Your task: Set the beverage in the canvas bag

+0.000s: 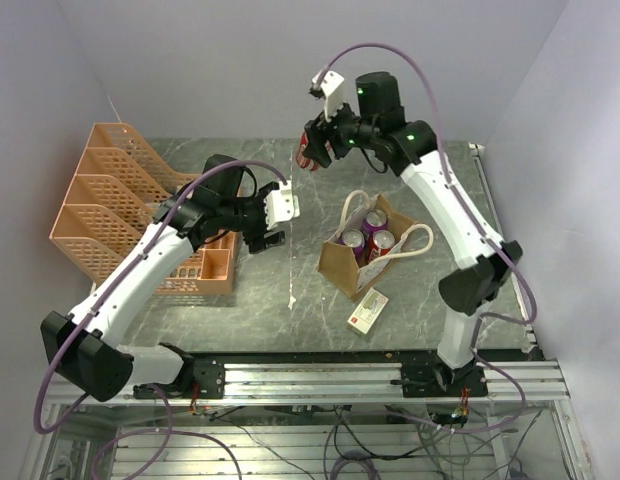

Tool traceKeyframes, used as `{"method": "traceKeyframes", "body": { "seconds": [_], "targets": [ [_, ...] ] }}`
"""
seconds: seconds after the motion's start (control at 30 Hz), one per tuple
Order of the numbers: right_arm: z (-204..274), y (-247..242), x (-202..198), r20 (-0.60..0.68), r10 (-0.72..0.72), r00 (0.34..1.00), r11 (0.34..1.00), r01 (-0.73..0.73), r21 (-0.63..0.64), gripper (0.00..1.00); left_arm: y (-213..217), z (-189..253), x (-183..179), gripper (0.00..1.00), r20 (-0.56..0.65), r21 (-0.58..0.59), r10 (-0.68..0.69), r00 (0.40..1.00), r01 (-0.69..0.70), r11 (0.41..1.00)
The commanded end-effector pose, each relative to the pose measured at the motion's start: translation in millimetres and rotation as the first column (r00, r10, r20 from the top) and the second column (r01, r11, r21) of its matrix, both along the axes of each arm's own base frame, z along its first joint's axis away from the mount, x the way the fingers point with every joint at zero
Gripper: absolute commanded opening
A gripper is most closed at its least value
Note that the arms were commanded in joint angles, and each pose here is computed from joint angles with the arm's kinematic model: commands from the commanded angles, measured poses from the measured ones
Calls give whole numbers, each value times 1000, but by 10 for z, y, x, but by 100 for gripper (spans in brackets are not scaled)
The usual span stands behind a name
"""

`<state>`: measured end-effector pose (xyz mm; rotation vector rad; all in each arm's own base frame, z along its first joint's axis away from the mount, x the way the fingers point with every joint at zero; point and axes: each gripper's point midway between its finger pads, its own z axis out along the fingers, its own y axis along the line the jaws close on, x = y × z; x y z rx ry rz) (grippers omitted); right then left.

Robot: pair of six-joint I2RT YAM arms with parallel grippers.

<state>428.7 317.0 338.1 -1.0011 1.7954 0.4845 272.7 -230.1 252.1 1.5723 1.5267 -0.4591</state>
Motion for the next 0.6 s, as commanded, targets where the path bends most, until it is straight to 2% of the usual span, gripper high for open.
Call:
{"method": "traceKeyframes", "body": {
  "seconds": [0.0,0.23,0.57],
  "targets": [
    [554,-178,-295,123,13,992,999,-18,38,0,-131,106,19,78,4,-59,-43,999,43,997],
    [881,-552,-677,213,-24,977,999,17,33,0,-304,38,-59,77,26,-9,-144,989,145,989],
    [704,-1010,-1252,225,32,974,999,-27,-26,0,-803,-169,-378,72,12,133,-403,915,398,908]
  ]
}}
